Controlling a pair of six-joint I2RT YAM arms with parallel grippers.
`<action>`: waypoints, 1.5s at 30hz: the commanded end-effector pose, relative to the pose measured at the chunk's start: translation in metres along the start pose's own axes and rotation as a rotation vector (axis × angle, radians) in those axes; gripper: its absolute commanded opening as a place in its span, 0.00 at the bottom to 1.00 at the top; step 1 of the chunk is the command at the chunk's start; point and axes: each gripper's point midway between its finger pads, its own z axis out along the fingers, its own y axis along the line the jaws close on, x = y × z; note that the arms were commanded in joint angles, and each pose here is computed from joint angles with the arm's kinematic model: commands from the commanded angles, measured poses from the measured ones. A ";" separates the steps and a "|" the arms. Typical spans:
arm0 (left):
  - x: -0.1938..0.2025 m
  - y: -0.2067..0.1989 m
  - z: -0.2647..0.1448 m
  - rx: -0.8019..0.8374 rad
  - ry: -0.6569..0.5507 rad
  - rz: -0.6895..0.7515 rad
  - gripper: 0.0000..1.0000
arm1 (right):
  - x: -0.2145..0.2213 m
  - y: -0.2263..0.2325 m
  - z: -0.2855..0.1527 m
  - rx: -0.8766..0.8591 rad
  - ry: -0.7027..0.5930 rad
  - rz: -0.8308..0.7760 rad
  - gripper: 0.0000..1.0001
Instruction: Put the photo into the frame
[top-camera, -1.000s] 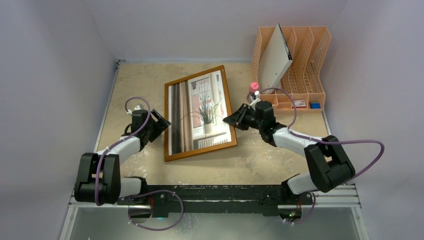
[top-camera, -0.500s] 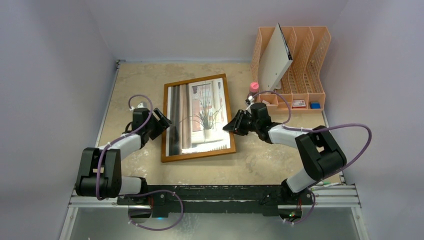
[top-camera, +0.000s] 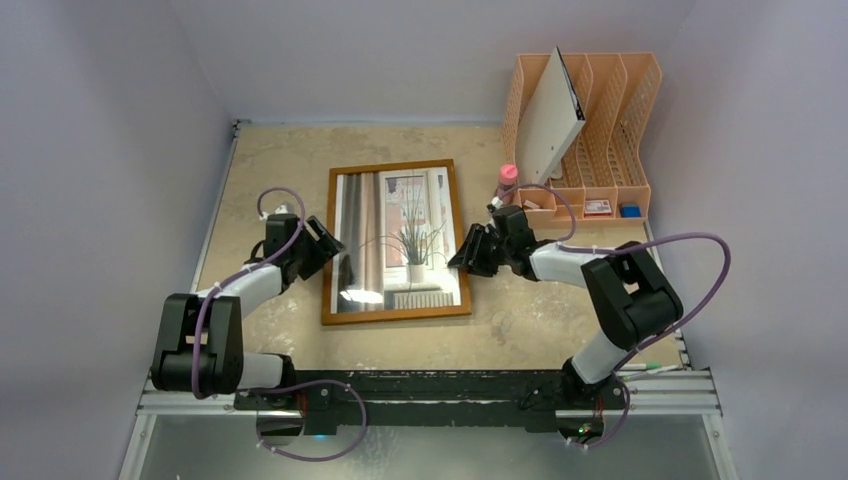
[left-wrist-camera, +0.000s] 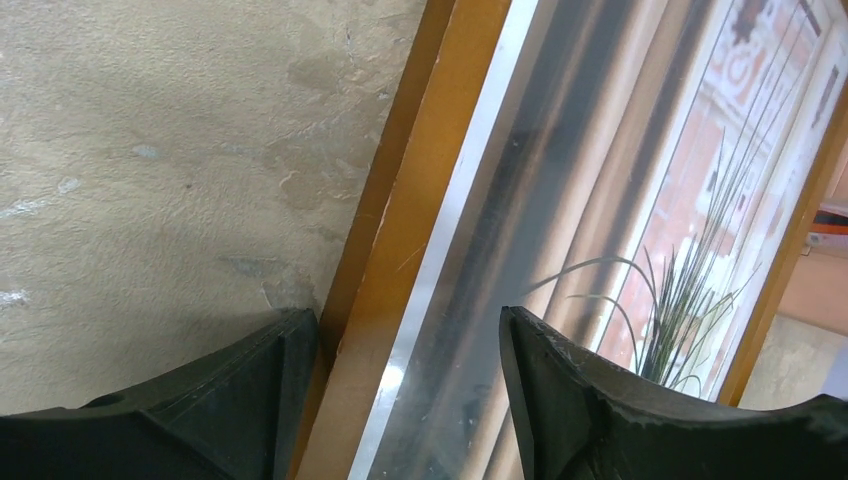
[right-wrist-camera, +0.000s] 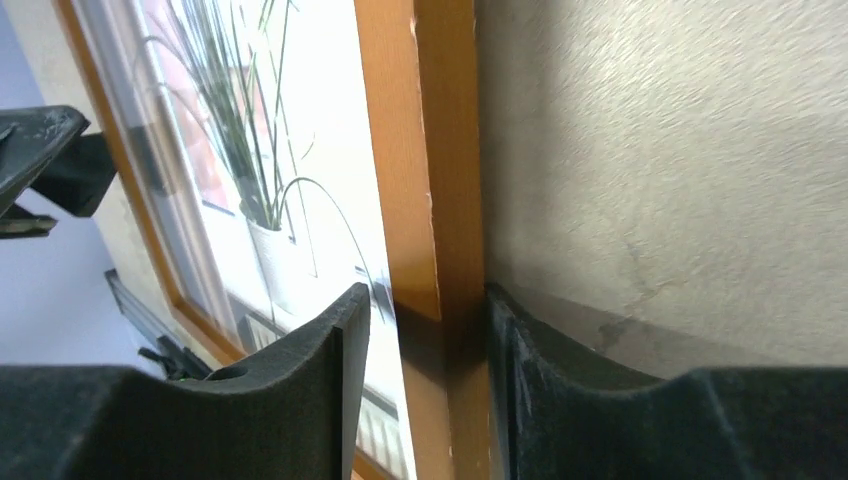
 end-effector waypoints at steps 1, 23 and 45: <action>0.019 0.023 -0.004 -0.105 0.080 0.007 0.70 | 0.002 -0.020 -0.004 0.111 -0.004 -0.022 0.50; -0.064 -0.044 -0.116 0.000 -0.210 0.119 0.71 | -0.071 0.019 -0.134 0.212 -0.451 -0.116 0.62; -0.106 -0.058 -0.372 -0.059 -0.626 0.368 0.74 | -0.092 0.034 -0.405 0.356 -1.105 -0.088 0.99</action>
